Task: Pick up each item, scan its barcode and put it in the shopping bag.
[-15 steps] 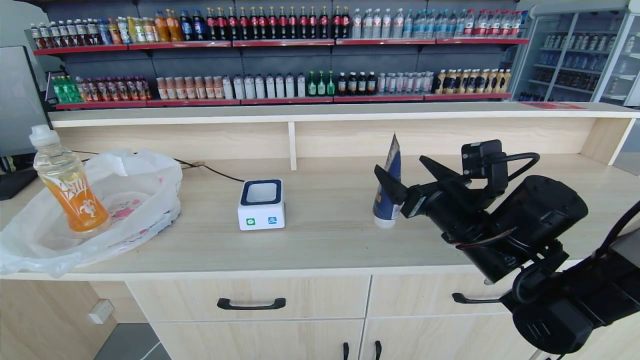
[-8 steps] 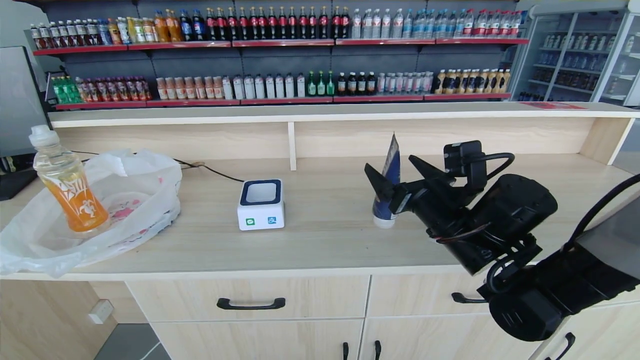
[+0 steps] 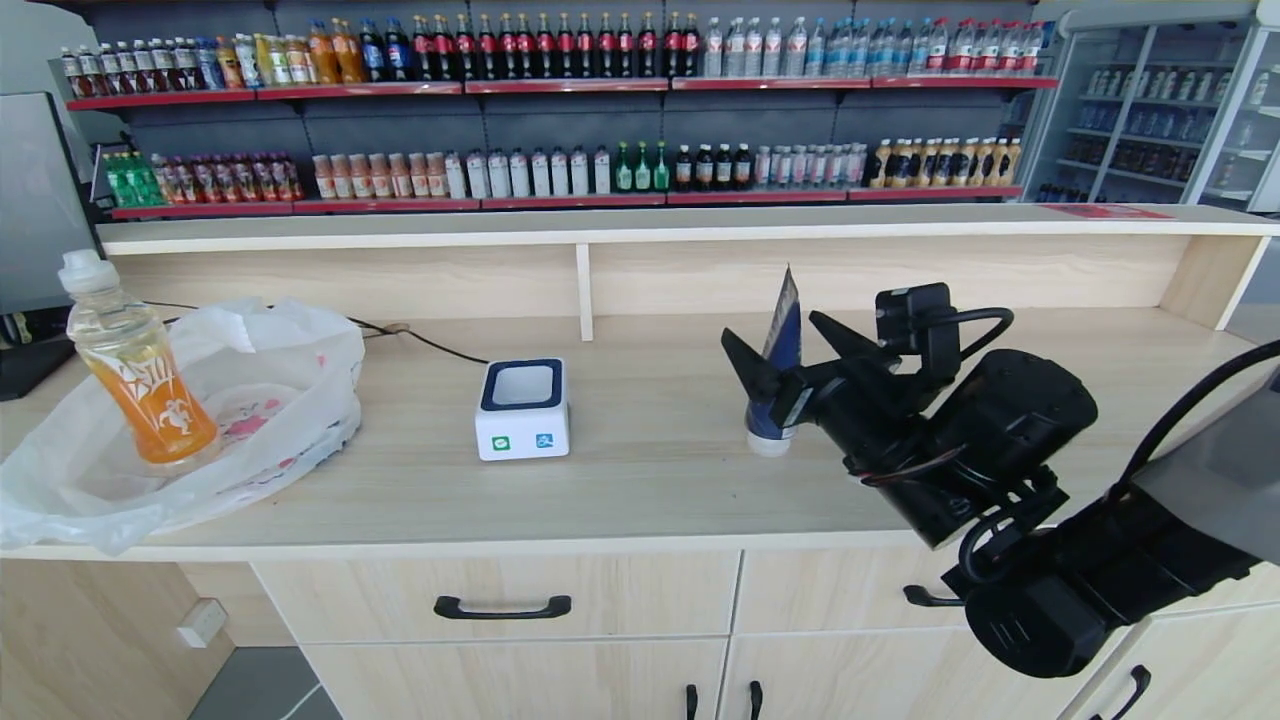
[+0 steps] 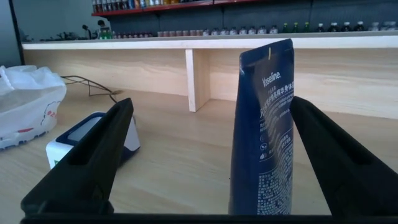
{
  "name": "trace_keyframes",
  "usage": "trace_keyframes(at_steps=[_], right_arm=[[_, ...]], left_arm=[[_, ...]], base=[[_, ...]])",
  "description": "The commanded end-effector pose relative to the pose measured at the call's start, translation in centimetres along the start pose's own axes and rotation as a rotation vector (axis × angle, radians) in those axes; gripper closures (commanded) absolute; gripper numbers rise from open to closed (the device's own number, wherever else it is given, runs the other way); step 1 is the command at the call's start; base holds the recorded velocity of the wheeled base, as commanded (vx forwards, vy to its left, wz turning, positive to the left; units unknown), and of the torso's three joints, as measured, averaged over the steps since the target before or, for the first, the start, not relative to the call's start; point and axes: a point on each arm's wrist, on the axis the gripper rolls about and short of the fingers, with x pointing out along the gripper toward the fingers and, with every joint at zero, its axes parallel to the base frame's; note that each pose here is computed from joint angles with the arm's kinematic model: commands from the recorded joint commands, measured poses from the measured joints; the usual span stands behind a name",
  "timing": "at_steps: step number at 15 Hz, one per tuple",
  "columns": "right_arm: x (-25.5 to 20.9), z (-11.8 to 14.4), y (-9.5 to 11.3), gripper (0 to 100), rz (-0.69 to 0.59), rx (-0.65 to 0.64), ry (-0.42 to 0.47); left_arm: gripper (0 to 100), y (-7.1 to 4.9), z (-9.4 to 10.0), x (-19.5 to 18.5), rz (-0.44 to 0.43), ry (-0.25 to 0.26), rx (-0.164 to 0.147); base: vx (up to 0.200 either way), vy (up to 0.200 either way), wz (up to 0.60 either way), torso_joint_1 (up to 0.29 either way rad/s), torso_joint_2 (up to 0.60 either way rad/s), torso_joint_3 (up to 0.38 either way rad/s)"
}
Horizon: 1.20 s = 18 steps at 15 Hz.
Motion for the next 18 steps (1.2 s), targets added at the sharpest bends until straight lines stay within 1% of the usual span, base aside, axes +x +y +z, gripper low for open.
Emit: trace_keyframes(at_steps=[1,3,8,10,18], right_arm=[[-0.1,0.3,0.0,0,-0.008,0.0,-0.008],[-0.1,0.6,-0.2,0,-0.045,0.003,-0.017],[0.3,0.6,-0.6,0,-0.079,0.0,-0.028],[0.5,0.5,-1.1,0,-0.109,-0.003,-0.031],[0.2,0.0,-2.5,0,-0.143,-0.014,-0.008]], left_arm=[[0,0.0,0.0,0.0,0.0,0.001,0.0],[0,0.0,0.0,0.0,0.0,0.0,0.0],[0,0.0,0.0,0.0,0.0,0.0,0.0],[0,0.0,0.0,0.0,0.0,0.0,0.0],[0,0.0,0.0,0.0,0.0,0.0,0.0]], base=[[0.0,0.0,0.0,0.0,0.0,0.0],[0.0,0.0,0.0,0.0,0.0,0.0],[0.0,0.0,0.0,0.0,0.0,0.0],[0.0,0.0,0.0,0.0,0.0,0.0],[0.0,0.0,0.0,0.0,0.0,0.0]])
